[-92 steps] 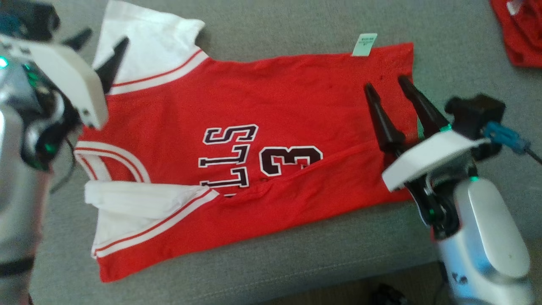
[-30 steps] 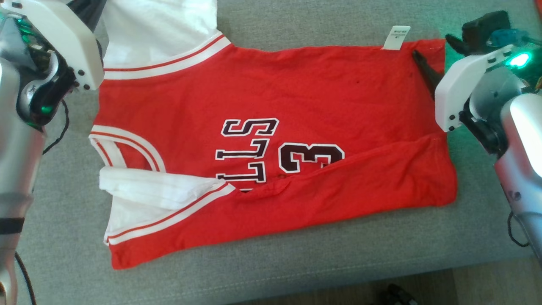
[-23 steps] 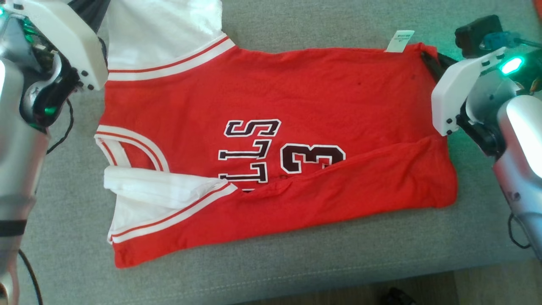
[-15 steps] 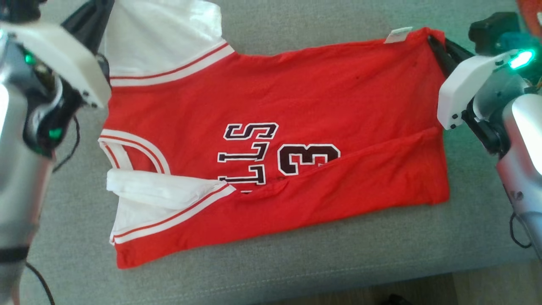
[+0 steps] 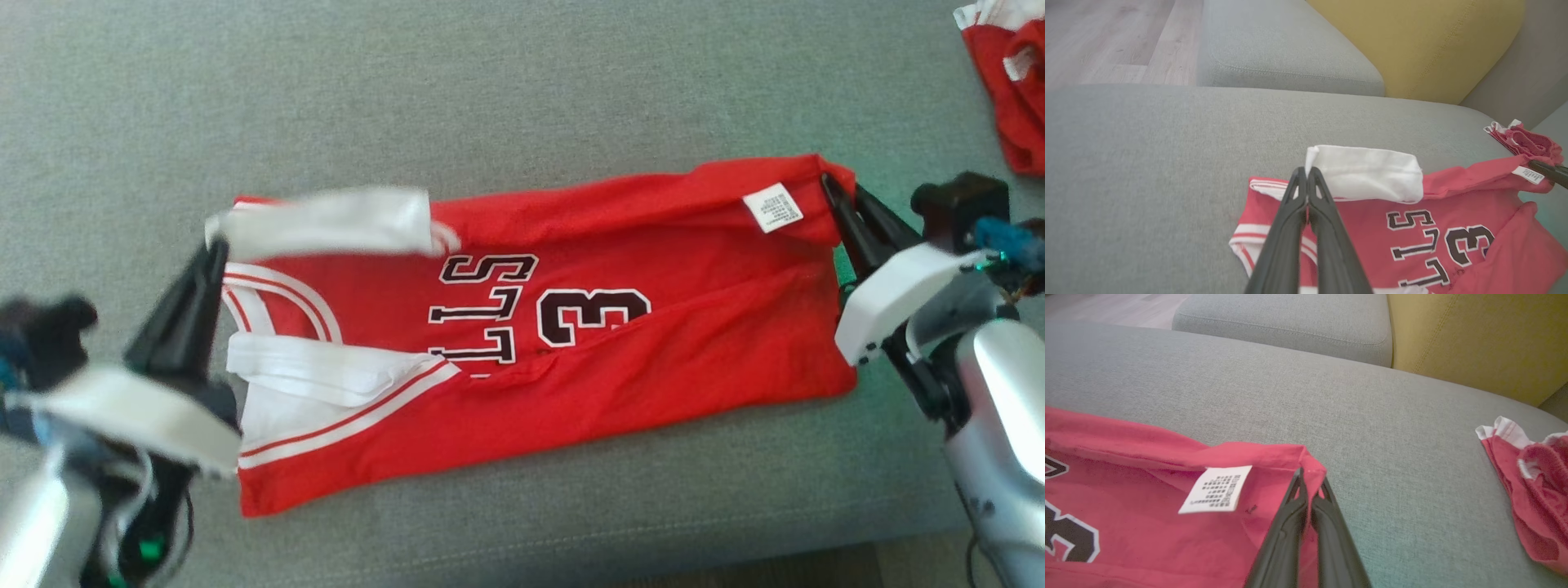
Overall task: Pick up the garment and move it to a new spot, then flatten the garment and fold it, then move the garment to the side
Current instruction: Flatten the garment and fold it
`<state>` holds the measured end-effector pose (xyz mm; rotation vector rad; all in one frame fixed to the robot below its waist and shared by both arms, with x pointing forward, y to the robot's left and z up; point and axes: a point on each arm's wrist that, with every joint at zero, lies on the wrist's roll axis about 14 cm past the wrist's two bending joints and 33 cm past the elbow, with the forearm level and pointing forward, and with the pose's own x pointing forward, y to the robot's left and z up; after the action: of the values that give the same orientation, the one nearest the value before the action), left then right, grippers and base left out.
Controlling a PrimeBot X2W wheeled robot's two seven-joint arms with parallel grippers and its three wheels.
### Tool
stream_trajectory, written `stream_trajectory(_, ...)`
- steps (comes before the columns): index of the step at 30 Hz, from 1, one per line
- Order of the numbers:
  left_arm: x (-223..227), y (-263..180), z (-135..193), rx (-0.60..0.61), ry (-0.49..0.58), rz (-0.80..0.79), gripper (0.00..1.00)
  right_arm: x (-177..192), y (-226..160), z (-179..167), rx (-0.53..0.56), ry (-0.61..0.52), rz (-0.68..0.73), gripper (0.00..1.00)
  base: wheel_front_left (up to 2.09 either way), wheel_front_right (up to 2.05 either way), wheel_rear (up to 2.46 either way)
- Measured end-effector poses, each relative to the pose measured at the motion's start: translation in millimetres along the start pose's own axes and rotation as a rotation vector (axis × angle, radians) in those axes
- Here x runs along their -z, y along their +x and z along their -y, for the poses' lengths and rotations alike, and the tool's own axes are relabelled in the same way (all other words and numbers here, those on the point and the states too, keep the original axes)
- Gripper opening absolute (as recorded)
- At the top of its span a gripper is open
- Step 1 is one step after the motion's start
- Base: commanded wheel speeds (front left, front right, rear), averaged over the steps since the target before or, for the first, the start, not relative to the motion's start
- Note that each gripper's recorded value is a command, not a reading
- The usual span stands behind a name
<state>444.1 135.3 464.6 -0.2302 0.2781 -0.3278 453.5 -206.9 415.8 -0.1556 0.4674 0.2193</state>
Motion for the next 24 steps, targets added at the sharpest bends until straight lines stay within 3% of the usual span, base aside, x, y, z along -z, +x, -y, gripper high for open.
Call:
stream_trajectory(13,29,-51,5,-0.094,-0.138,-0.021,0.00,13,-31,-7,0.033,0.065,0.019,0.00,0.00,0.00,0.00)
stream_trajectory(24,53,-59,5,-0.123,-0.172,-0.069,0.00,22,-46,-10,0.051,0.104,0.001,0.00,0.00,0.00,0.00)
